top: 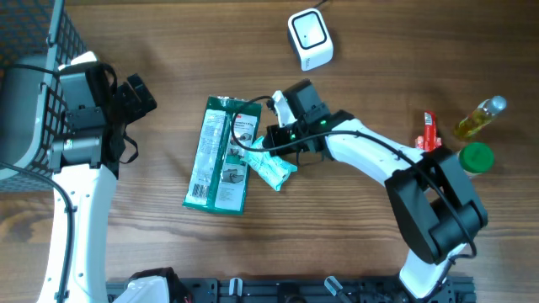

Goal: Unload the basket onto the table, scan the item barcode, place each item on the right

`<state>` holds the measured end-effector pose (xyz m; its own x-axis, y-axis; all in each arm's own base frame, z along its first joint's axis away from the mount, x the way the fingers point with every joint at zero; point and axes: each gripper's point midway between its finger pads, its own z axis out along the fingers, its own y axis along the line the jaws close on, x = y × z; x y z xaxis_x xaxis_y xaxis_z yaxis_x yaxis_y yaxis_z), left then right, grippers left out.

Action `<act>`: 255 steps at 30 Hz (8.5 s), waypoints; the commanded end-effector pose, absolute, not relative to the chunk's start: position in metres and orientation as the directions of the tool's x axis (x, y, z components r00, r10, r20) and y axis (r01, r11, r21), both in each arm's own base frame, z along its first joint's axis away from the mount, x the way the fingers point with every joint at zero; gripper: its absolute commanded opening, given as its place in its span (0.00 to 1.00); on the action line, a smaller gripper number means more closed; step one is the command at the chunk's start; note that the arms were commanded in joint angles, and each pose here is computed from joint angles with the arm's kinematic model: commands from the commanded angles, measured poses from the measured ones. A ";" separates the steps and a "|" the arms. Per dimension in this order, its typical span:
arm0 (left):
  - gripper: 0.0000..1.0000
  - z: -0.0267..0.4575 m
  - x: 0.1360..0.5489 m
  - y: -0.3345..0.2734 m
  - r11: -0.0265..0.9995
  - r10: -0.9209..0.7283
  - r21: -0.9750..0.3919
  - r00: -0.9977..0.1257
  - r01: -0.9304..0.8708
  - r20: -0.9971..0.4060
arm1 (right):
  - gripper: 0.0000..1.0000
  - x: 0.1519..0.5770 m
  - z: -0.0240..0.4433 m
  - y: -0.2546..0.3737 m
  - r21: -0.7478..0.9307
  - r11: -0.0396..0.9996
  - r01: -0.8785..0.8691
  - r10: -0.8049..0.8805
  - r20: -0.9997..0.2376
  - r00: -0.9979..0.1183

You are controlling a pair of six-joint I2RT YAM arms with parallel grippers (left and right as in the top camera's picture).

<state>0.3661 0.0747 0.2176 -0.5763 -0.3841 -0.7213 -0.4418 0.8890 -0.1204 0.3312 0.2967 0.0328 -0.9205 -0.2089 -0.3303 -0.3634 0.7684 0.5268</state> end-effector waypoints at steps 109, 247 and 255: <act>1.00 0.222 0.367 0.078 0.888 -0.378 -0.111 -0.569 -0.446 -0.731 | 0.05 0.369 0.082 0.265 0.364 0.888 -0.281 -0.064 -0.508 -0.859; 1.00 0.221 0.367 0.078 0.888 -0.378 -0.111 -0.569 -0.446 -0.731 | 0.04 0.338 0.129 0.342 0.637 0.635 -0.436 -0.104 -0.489 -0.866; 1.00 0.221 0.367 0.078 0.888 -0.378 -0.111 -0.569 -0.446 -0.731 | 0.05 0.297 0.054 0.334 0.592 0.703 -0.395 -0.231 -0.335 -0.914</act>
